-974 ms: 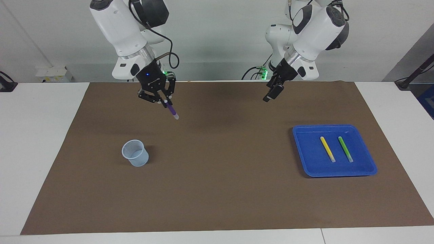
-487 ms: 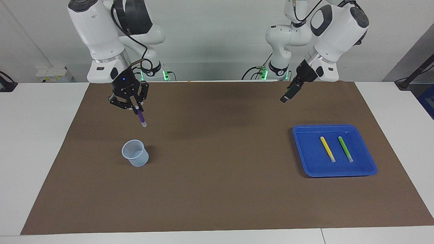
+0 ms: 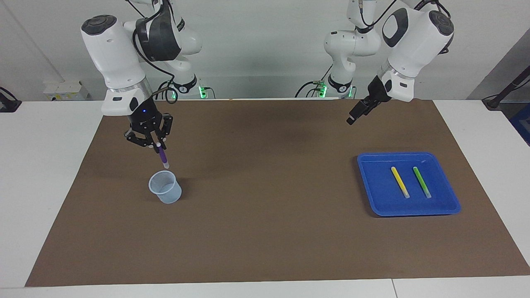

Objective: Transfer and insert pens with both arms

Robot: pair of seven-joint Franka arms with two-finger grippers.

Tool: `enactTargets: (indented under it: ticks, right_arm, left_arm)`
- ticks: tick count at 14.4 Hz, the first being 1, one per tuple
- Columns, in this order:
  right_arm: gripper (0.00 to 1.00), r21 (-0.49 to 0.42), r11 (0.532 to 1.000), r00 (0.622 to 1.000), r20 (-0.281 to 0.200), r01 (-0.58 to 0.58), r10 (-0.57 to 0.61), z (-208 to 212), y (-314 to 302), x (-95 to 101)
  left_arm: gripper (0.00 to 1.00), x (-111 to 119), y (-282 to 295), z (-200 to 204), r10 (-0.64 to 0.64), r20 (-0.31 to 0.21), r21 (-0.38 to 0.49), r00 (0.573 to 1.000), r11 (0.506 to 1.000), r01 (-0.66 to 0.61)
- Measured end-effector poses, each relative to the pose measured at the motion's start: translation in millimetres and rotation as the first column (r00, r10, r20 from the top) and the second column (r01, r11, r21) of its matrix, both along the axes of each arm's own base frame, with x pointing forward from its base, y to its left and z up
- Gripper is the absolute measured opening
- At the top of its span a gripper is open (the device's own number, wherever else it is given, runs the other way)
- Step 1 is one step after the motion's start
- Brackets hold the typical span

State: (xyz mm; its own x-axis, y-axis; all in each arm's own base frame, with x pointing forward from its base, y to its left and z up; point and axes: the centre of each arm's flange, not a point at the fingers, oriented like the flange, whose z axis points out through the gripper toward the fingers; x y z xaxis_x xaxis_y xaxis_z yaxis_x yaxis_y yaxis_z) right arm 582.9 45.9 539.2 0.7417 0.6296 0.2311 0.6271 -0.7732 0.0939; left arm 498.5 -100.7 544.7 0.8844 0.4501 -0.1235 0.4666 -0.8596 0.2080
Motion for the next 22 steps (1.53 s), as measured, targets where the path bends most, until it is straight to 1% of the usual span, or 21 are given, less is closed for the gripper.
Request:
enactTargets:
  ticks: [2, 4, 6, 8, 10, 11, 13, 15, 16, 17, 18, 19, 20, 21, 22]
  right_arm:
    - [0.18, -0.008, 1.000, 1.000, 0.002, -0.003, 0.003, -12, -15, 0.0]
    - [0.18, -0.009, 1.000, 1.000, 0.006, 0.006, -0.006, -26, -19, -0.7]
    - [0.18, -0.009, 1.000, 1.000, 0.027, 0.008, -0.008, -47, -18, -1.1]
    - [0.18, -0.010, 1.000, 1.000, 0.017, 0.014, -0.014, -63, -21, -3.0]
    - [0.18, -0.009, 0.999, 0.999, 0.003, 0.032, -0.032, -73, -31, -3.6]
    - [0.18, -0.006, 0.999, 0.999, -0.001, 0.040, -0.040, -76, -35, -2.8]
    - [0.18, -0.004, 0.999, 0.999, -0.006, 0.047, -0.047, -79, -38, -2.0]
    - [0.18, -0.003, 0.999, 0.999, -0.006, 0.045, -0.045, -79, -37, -2.0]
    - [0.24, -0.003, 0.999, 0.999, -0.006, 0.045, -0.045, -79, -36, -2.0]
    - [0.33, -0.003, 0.999, 0.999, -0.006, 0.045, -0.045, -79, -36, -2.0]
    - [0.33, -0.003, 0.999, 0.999, -0.006, 0.045, -0.045, -79, -36, -2.0]
    - [0.39, -0.003, 0.999, 0.999, -0.006, 0.045, -0.045, -79, -36, -2.0]
    - [0.48, -0.003, 0.999, 0.999, -0.006, 0.045, -0.045, -79, -36, -2.0]
    - [0.61, -0.003, 0.999, 0.999, -0.006, 0.045, -0.045, -79, -36, -2.0]
    - [0.69, -0.003, 0.999, 0.999, -0.005, 0.044, -0.044, -78, -36, -1.8]
  left_arm:
    - [1.00, 5, 26, -3, -0.108, 0.051, 0.005, 0.993, 0.994, 0.107]
    - [1.00, 8, 52, -10, -0.172, 0.079, 0.018, 0.982, 0.985, 0.171]
    - [1.00, 13, 62, -13, -0.227, 0.113, 0.074, 0.967, 0.973, 0.220]
    - [1.00, 21, 62, -18, -0.289, 0.145, 0.142, 0.946, 0.952, 0.269]
    - [1.00, 35, 65, -34, -0.355, 0.150, 0.208, 0.923, 0.924, 0.322]
    - [1.00, 42, 69, -44, -0.384, 0.147, 0.225, 0.912, 0.910, 0.347]
    - [1.00, 59, 86, -63, -0.398, 0.130, 0.234, 0.908, 0.902, 0.362]
    - [1.00, 75, 100, -78, -0.396, 0.129, 0.235, 0.909, 0.903, 0.360]
    - [1.00, 81, 103, -85, -0.392, 0.137, 0.238, 0.910, 0.905, 0.354]
    - [1.00, 87, 107, -92, -0.386, 0.141, 0.240, 0.912, 0.907, 0.347]
    - [1.00, 92, 114, -104, -0.377, 0.139, 0.239, 0.916, 0.910, 0.338]
    - [1.00, 98, 123, -117, -0.371, 0.138, 0.240, 0.919, 0.912, 0.332]
    - [1.00, 104, 134, -131, -0.373, 0.136, 0.241, 0.918, 0.911, 0.335]
    - [0.99, 111, 143, -143, -0.379, 0.132, 0.241, 0.916, 0.909, 0.341]
    - [0.97, 116, 149, -155, -0.379, 0.124, 0.237, 0.917, 0.909, 0.343]
